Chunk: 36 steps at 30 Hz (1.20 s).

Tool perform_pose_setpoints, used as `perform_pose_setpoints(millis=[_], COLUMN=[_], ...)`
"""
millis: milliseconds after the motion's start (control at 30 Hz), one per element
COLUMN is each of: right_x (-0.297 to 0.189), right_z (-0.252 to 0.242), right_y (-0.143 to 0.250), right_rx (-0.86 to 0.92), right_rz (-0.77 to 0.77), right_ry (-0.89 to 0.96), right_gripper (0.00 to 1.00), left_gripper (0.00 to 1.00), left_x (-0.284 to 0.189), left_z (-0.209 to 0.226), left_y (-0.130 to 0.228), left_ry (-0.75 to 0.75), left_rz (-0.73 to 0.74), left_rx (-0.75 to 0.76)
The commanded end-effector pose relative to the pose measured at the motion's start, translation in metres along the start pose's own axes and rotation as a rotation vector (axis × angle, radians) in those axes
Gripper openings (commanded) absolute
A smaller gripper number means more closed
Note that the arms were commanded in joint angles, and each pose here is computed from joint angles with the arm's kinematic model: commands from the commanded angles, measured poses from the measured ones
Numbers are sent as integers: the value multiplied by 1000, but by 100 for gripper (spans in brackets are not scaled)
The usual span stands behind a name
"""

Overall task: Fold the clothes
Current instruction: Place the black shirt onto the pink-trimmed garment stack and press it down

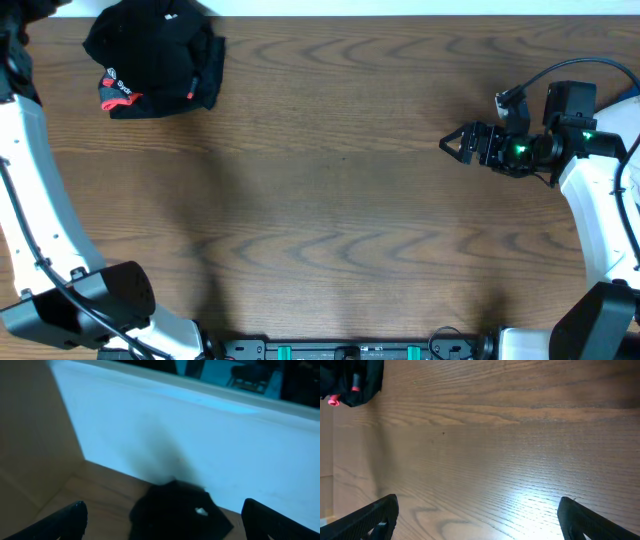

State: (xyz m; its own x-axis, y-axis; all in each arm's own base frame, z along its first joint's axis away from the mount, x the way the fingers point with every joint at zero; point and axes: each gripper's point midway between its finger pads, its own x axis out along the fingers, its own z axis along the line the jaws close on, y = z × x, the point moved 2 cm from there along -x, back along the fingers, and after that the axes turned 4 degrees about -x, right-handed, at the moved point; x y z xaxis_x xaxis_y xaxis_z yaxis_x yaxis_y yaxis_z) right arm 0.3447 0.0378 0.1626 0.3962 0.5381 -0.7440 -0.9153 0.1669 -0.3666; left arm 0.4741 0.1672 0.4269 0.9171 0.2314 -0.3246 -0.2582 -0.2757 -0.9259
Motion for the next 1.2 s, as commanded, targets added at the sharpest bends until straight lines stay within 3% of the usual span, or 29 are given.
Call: perform_pose_setpoints(millis=[0,167,267,367,433,567,900,1167], right_x=[-6,-6,-6,-6,-6,-7,-7,-7], right_z=[1,1,1,1,0,-7,-11,-11], right_y=[-4,-4,-3,-3,-1,1,8,10], right_rx=[-21,-21,-21,-18,-15,-8,12,19], right_rz=[-22,-22,-21,-17,-12,-5,24,34], right_ry=[8,8,8,8,12,59,87,88], right_gripper=[99,99,99,99,99,99,99,99], left_gripper=[98,100,89,62,35,6,6,6], left_x=[15,35,55,79,98,134,211,236], left_z=[-17,-46,-55,-52,-40,-17,12,50], left_y=[10,12,17,27,41,77,190,273], left_ry=[39,100,121,102,43,-68,-106,-161], left_rz=[21,-12,-33,-35,-18,44,244,418], left_rx=[6,33,41,41,39,56,81,66])
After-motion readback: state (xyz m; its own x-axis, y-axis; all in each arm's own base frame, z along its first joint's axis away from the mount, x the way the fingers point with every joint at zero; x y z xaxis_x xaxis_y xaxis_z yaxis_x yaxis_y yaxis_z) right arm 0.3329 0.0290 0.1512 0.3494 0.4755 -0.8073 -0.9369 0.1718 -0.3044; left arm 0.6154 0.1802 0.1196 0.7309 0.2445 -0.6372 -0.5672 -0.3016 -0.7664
